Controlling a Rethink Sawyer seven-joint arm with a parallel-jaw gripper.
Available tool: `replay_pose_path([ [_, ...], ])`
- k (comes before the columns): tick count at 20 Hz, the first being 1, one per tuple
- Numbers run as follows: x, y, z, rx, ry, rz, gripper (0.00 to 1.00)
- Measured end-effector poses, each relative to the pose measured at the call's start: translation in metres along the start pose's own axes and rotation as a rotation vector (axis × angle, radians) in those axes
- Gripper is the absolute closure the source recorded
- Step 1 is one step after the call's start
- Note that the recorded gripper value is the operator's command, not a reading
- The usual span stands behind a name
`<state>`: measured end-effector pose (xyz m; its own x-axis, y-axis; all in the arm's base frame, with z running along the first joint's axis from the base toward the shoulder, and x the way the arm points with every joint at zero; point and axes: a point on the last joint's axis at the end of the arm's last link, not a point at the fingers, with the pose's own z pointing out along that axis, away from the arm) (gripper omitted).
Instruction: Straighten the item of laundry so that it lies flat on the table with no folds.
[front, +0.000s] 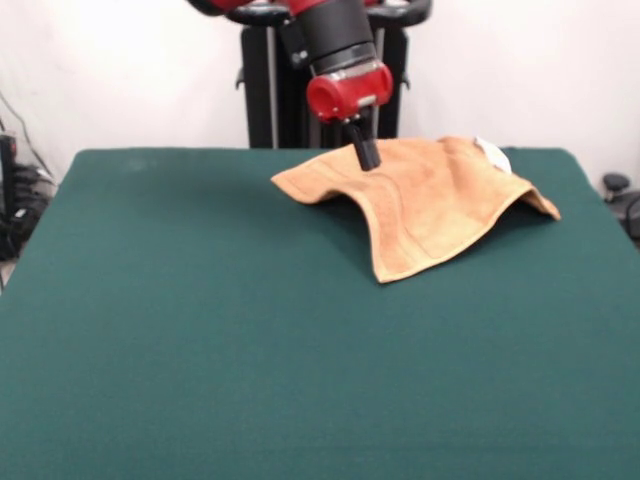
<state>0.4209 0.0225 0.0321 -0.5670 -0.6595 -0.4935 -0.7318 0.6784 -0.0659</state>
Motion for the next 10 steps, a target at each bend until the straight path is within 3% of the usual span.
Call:
replay_pose_path([
  [10,-0.022,0.007,0.009,-0.015,0.028,-0.004,1.00],
])
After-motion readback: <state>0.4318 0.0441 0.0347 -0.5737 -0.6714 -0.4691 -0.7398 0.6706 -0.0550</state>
